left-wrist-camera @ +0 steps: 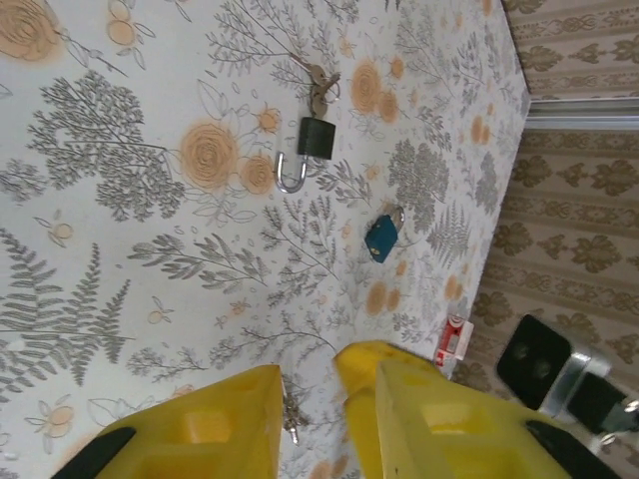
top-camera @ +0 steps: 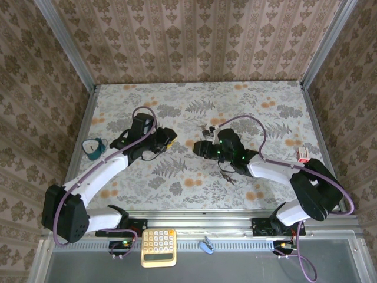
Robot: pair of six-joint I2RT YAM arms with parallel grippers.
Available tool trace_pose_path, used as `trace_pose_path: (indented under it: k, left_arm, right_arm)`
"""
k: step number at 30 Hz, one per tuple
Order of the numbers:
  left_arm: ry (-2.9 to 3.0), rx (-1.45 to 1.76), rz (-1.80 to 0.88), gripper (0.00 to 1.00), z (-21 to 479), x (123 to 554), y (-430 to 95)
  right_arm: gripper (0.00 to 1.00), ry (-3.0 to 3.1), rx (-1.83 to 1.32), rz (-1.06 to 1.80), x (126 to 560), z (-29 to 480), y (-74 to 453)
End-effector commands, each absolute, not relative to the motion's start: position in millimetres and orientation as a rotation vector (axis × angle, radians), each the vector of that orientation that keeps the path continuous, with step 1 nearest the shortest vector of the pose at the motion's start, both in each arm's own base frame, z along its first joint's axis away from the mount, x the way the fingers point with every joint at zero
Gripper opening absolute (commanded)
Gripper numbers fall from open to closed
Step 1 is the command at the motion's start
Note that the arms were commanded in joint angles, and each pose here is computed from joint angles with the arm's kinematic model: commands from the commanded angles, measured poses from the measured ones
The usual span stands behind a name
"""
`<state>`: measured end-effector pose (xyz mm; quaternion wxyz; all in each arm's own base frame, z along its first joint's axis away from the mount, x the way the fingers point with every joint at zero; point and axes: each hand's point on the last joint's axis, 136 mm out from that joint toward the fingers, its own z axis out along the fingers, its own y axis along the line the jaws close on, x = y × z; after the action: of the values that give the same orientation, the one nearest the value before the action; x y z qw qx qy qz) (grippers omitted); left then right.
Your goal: Unlock with the key
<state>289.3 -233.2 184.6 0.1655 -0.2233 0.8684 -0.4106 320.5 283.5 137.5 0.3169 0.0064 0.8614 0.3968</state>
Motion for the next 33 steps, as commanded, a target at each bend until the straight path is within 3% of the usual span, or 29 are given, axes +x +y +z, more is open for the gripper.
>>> trace_pose_path:
  k: [1,10,19,33]
  left_arm:
    - [2.496,-0.626,-1.090,0.34,174.6,281.0,-220.8]
    - [2.525,-0.656,-1.036,0.40,156.3,272.1,-211.2]
    - [2.538,-0.678,-1.007,0.41,146.1,261.6,-202.4]
    - [2.547,-0.723,-0.994,0.42,137.0,253.4,-195.7]
  right_arm:
    - [0.44,2.334,0.032,0.776,337.1,141.9,251.0]
    - [0.53,2.524,0.076,0.502,388.1,115.3,224.9]
    - [0.53,2.654,0.134,0.422,435.5,64.3,229.7]
    - [0.51,2.747,0.140,0.415,472.3,23.4,234.6]
